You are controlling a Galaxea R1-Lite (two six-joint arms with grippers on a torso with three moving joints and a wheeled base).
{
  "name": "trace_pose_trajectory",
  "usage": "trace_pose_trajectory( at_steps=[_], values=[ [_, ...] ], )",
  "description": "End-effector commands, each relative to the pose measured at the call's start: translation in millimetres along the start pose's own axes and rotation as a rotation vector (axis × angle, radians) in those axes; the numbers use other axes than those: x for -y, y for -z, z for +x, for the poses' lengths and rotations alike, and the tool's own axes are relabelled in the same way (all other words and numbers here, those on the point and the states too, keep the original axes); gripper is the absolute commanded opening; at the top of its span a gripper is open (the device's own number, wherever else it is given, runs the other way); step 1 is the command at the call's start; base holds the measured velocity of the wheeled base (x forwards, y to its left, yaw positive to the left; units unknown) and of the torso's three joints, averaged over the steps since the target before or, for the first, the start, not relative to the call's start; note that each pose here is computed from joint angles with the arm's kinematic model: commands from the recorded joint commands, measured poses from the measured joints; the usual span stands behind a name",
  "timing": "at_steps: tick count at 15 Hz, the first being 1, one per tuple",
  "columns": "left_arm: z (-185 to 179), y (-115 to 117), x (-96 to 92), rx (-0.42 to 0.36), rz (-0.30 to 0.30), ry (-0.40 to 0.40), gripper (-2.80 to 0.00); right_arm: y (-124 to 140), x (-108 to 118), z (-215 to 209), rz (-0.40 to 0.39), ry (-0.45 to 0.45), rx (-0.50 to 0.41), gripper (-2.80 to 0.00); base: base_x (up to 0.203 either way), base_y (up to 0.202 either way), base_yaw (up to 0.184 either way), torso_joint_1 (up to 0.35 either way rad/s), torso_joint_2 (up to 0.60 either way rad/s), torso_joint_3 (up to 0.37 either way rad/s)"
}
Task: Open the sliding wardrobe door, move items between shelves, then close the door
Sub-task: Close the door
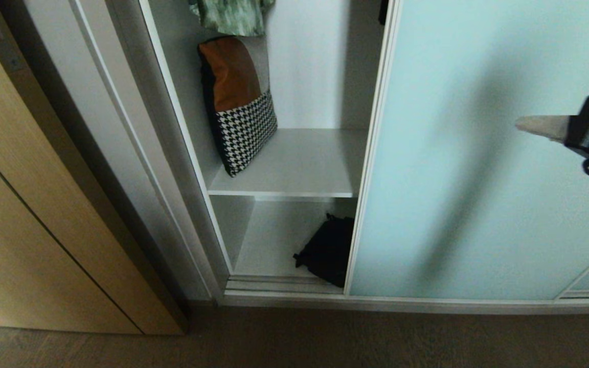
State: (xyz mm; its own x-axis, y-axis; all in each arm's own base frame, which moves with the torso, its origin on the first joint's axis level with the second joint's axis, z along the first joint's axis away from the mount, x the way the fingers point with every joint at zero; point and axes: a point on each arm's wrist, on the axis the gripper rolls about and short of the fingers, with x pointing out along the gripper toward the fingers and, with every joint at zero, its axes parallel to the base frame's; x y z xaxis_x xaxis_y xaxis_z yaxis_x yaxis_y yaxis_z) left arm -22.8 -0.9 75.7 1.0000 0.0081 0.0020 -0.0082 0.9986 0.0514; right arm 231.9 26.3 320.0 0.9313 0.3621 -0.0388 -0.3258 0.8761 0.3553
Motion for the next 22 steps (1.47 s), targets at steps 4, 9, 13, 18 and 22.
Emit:
trace_pose_trajectory(
  at_steps=[4,9,13,18,22],
  values=[
    [0,0,0.0,-0.002,0.001,0.000,-2.80,47,-11,136,0.049,-0.100,-0.074,-2.80,0.000,0.000,0.000,0.000,0.00,0.000],
    [0,0,0.0,-0.004,0.000,0.000,-2.80,62,-19,177,0.106,-0.120,-0.076,-2.80,0.000,0.000,0.000,0.000,0.00,0.000],
    [0,0,0.0,-0.004,0.001,-0.001,-2.80,69,-15,202,0.108,-0.095,-0.057,-2.80,0.000,0.000,0.000,0.000,0.00,0.000],
    [0,0,0.0,-0.002,0.001,0.001,-2.80,71,-8,224,0.102,-0.039,-0.013,-2.80,0.000,0.000,0.000,0.000,0.00,0.000],
    [0,0,0.0,-0.003,0.001,0.000,-2.80,66,-7,227,0.097,-0.040,0.010,-2.80,0.000,0.000,0.000,0.000,0.00,0.000]
  ],
)
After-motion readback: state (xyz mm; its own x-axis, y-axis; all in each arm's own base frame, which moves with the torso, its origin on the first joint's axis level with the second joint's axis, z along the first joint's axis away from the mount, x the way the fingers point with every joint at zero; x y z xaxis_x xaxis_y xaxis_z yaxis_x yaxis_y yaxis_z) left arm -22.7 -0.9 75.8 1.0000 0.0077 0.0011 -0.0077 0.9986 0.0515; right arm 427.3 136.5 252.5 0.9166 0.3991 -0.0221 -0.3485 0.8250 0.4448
